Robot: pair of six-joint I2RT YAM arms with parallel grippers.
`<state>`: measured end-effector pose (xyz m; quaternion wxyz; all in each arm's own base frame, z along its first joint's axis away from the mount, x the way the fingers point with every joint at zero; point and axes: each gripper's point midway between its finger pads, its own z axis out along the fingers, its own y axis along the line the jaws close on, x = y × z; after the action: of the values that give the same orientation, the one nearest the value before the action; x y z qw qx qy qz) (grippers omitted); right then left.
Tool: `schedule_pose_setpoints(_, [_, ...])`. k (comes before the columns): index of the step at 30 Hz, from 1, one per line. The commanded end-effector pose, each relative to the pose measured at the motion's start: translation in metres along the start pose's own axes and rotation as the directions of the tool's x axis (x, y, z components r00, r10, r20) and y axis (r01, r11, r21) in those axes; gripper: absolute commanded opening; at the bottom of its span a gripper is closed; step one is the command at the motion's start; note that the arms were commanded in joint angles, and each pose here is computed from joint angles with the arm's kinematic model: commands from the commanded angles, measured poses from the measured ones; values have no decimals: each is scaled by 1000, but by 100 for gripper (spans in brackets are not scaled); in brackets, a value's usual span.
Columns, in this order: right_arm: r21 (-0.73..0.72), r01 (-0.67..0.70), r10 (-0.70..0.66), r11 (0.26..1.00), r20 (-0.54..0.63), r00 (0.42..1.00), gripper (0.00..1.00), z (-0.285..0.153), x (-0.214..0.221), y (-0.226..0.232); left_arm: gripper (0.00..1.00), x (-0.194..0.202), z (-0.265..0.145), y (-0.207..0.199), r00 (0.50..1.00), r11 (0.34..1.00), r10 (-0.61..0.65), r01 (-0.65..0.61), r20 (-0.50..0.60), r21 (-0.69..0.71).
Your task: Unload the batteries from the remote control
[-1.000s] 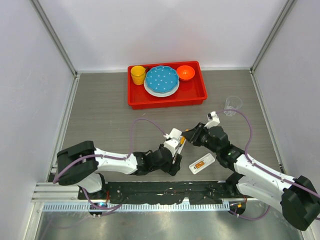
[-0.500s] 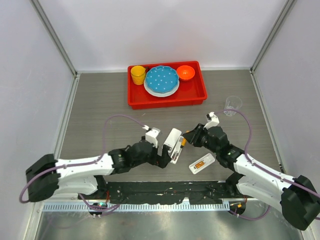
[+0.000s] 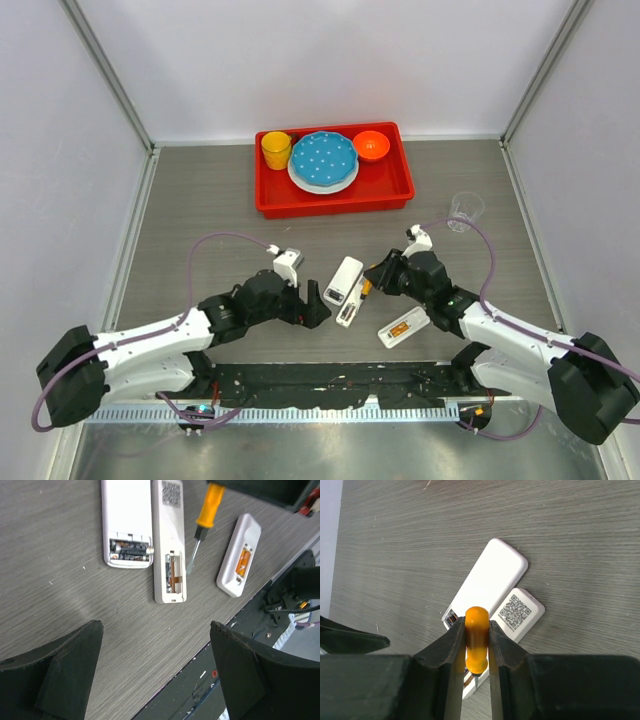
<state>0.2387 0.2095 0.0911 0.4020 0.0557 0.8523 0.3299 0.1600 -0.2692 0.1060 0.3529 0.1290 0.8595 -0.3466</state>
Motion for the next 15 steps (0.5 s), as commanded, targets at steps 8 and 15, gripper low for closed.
schedule_pose_setpoints(8, [-78,10,-1,997,115,993,1,2,-39,30,83,21,33,-15,990,994,-49,61,-133,88])
schedule_pose_setpoints(15, [-63,17,-6,998,168,986,1,17,-53,32,79,6,33,-8,995,998,-42,45,-87,38])
